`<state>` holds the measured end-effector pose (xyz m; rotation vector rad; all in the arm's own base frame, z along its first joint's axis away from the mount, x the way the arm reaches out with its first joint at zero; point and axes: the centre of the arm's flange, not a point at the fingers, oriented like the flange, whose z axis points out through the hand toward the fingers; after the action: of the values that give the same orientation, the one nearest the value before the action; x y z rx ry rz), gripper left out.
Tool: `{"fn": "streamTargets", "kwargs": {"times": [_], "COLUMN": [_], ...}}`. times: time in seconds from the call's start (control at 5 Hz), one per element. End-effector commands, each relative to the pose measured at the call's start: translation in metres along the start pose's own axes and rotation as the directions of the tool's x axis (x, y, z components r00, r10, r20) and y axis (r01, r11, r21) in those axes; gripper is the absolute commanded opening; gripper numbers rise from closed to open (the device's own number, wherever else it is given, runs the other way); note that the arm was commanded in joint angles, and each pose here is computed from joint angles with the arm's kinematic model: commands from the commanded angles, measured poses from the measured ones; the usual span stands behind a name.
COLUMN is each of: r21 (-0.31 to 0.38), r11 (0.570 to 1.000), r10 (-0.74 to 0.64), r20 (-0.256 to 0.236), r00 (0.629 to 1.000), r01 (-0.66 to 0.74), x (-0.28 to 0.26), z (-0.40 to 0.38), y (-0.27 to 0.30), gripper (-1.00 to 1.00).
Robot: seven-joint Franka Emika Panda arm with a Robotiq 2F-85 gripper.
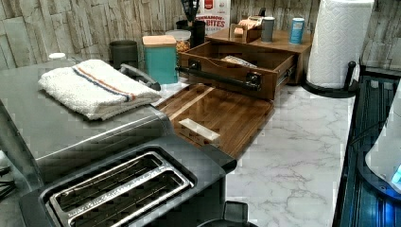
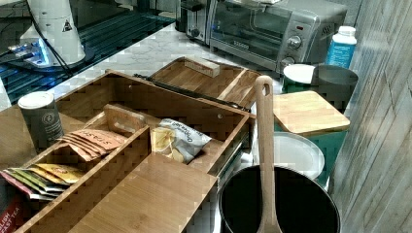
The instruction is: Close the drawer.
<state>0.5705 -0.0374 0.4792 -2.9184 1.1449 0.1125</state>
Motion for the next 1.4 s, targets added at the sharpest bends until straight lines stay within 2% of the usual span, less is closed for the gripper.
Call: {"fn": "streamTargets", "kwargs": {"times": [0.2, 0.4, 0.6, 0.8, 1.2, 1.4], "r21": [0.003, 0.004, -0.001, -0.039, -0.137, -0.149], "r11": [1.0, 0.991, 0.944, 0.882, 0.738, 0.7], "r10": [0.004, -0.135, -0.328, -0.471, -0.671, -0.71], "r20": [0.002, -0.06, -0.077, -0.048, -0.042, -0.033], "r00": [1.0, 0.989, 0.942, 0.881, 0.74, 0.704], "r01": [-0.004, 0.135, 0.329, 0.47, 0.661, 0.699], "x": [0.001, -0.015, -0.015, -0.012, 0.001, 0.019], "z": [0.0, 0.036, 0.065, 0.088, 0.136, 0.155], "y": [0.001, -0.002, -0.007, -0.016, -0.027, -0.031], "gripper": [-1.0, -1.0, -1.0, -1.0, -1.0, -1.0]}}
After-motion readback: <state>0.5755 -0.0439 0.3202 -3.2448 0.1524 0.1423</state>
